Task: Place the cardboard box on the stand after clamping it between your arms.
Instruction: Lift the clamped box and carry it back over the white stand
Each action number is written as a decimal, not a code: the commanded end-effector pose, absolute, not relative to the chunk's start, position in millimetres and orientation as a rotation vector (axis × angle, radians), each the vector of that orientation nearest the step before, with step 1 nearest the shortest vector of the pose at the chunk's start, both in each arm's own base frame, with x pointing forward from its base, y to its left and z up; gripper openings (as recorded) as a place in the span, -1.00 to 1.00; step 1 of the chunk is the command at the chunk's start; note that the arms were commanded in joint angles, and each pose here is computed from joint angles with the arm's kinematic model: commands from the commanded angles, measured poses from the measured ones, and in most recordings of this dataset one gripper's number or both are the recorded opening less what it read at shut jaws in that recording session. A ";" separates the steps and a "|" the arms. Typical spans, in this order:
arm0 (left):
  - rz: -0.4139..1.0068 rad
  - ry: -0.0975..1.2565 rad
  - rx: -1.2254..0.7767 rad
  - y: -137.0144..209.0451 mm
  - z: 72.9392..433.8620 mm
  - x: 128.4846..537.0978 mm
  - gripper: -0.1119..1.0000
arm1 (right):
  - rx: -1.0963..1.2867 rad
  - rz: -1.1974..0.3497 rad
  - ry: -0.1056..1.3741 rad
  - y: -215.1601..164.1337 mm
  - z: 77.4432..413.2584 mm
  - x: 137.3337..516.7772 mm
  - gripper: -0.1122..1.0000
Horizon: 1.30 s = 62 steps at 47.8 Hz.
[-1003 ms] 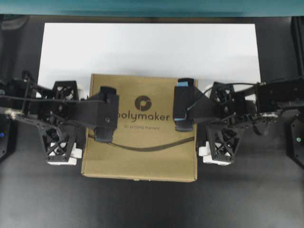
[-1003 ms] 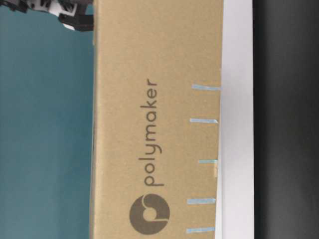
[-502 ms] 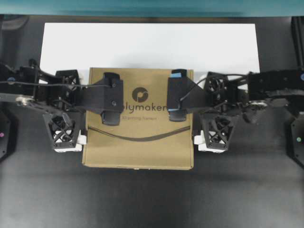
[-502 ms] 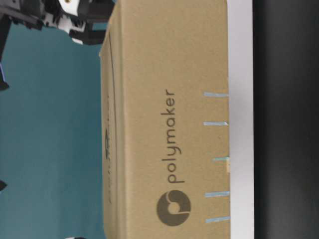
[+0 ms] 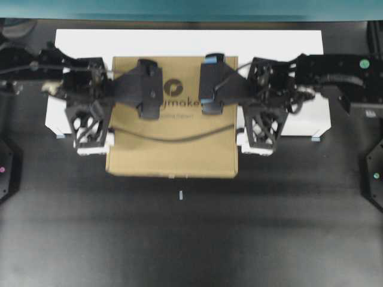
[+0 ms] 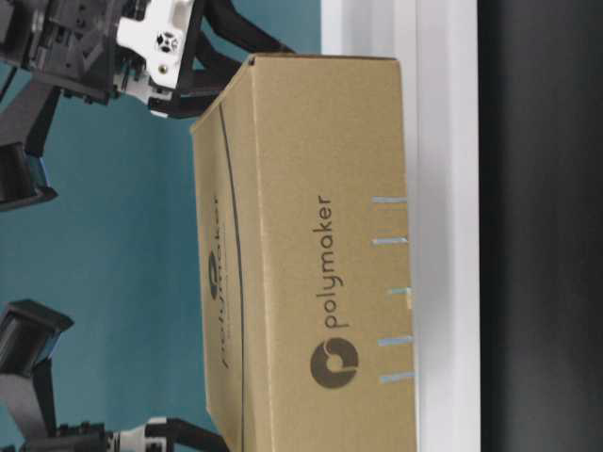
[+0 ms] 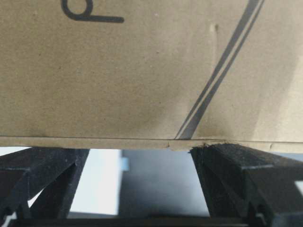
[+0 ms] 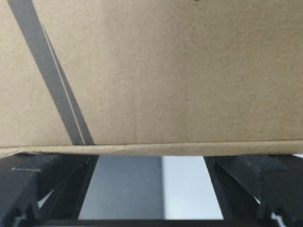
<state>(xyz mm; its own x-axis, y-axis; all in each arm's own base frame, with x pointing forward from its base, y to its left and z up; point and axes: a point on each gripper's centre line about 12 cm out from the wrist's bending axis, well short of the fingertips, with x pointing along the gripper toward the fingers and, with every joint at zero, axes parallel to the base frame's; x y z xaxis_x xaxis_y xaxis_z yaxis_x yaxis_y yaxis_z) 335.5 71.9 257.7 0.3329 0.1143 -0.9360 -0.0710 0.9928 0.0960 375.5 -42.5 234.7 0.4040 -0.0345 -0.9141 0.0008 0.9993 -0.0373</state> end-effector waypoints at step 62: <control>0.286 1.073 0.045 184.7 251.3 371.1 0.67 | -0.029 -0.114 1.153 -151.2 195.3 399.2 0.63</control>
